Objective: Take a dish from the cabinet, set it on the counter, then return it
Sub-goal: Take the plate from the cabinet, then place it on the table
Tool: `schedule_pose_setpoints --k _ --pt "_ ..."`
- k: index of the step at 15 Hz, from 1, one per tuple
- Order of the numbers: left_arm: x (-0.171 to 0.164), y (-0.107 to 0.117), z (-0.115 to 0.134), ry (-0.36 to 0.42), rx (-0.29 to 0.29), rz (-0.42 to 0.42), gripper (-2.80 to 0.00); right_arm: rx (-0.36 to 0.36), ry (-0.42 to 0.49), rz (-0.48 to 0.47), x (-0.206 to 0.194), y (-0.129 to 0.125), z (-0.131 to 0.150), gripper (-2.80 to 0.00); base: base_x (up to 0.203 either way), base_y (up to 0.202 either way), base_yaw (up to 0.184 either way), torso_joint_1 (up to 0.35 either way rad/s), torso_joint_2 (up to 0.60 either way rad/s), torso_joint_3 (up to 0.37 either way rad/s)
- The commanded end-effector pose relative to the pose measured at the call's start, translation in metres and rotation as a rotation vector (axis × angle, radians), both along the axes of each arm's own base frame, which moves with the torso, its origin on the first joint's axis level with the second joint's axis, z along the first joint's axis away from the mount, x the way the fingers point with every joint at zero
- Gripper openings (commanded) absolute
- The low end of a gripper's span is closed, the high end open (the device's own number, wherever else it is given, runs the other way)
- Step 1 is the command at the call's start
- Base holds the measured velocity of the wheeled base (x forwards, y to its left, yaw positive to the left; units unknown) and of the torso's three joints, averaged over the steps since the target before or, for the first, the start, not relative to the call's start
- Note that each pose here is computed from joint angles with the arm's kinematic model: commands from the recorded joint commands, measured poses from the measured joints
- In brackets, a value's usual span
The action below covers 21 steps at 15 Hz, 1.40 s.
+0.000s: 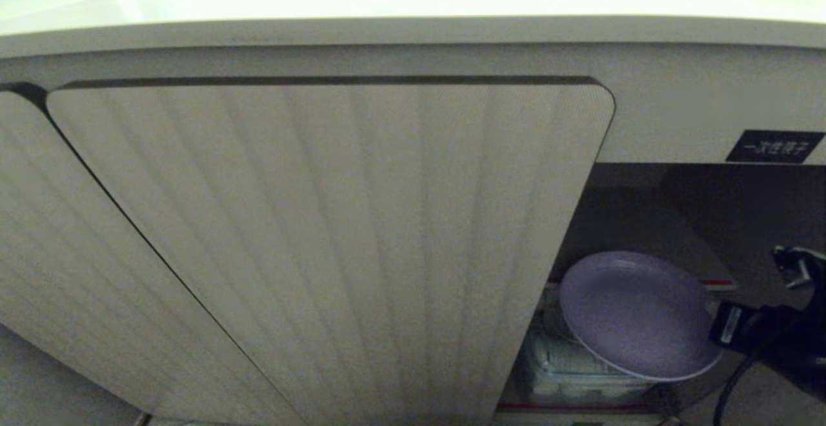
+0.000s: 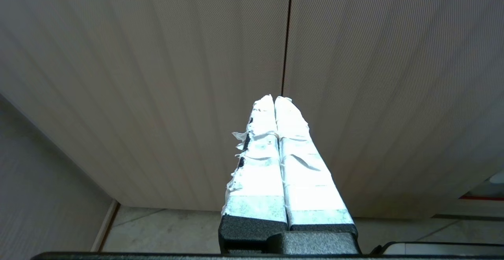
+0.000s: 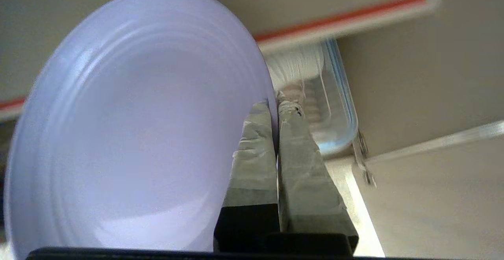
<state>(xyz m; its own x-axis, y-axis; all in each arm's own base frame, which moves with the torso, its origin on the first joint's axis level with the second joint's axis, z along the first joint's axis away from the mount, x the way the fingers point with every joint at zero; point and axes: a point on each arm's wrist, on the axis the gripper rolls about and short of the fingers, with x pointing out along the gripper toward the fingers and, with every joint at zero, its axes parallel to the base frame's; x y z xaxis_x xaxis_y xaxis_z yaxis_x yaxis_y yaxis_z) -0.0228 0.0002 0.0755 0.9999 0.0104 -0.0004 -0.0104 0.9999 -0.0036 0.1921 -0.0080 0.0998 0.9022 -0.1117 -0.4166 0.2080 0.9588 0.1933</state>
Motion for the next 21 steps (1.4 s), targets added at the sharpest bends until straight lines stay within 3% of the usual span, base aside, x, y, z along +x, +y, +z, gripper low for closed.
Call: schedule_pose_setpoints --k 1,7,21 --pt "0.000 0.000 0.000 0.000 0.000 0.000 -2.80 0.009 -0.029 0.000 -0.015 0.001 0.004 -2.80 0.000 0.000 0.000 0.000 0.00 0.000" --pt "0.000 0.000 0.000 0.000 -0.001 0.000 -2.80 0.014 -0.009 0.040 -0.050 0.008 -0.004 -2.80 0.000 0.000 0.000 0.000 0.00 0.000" --pt "0.000 0.000 0.000 0.000 -0.001 0.000 -2.80 0.023 -0.062 0.083 -0.072 0.013 0.007 -2.80 0.000 0.000 0.000 0.000 0.00 0.000"
